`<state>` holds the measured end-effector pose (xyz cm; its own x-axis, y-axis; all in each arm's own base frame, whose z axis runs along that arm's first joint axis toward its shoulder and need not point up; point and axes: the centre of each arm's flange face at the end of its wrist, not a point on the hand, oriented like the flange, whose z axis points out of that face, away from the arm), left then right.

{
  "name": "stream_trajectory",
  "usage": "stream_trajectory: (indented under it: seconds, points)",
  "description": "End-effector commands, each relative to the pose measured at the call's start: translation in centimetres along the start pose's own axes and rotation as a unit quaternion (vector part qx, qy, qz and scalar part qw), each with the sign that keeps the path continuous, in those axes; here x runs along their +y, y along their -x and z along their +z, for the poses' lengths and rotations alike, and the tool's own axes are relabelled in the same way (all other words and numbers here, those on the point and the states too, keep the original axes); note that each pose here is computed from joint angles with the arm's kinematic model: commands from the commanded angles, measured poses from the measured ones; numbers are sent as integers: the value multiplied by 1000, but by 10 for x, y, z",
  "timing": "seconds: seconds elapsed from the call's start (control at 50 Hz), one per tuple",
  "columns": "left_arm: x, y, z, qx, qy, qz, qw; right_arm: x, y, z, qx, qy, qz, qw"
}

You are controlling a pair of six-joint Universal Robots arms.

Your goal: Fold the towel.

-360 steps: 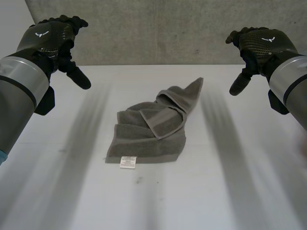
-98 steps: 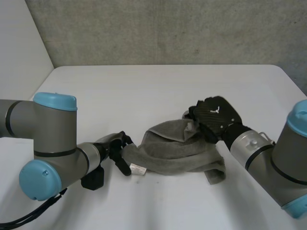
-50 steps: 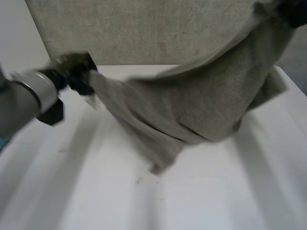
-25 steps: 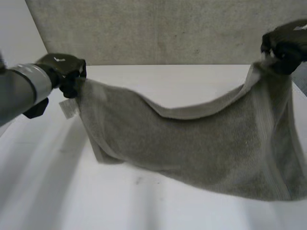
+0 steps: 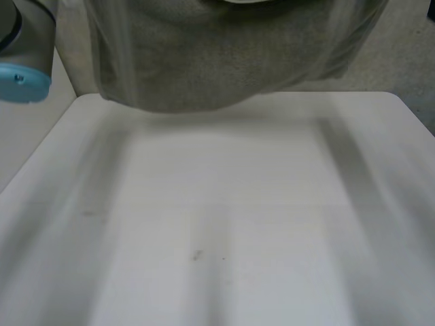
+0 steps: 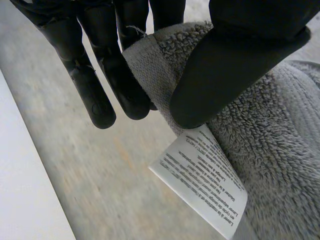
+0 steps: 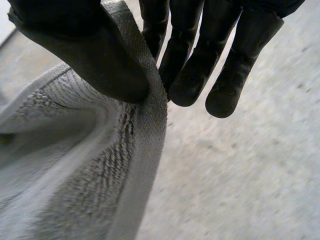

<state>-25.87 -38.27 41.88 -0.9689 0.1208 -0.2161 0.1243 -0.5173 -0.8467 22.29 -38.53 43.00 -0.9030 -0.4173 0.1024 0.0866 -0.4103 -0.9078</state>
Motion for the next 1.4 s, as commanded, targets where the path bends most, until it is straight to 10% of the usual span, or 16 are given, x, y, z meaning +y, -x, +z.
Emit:
stream_trajectory:
  seconds: [0.02, 0.38, 1.4]
  points:
    - [84, 1, -51, 31, 175, 18, 984, 55, 13, -32, -67, 138, 4, 988]
    - [190, -23, -173, 119, 314, 13, 942, 242, 36, -143, -150, 373, -49, 914]
    - [182, -14, -183, 108, 320, 9, 941, 249, 54, -200, -117, 333, -150, 923]
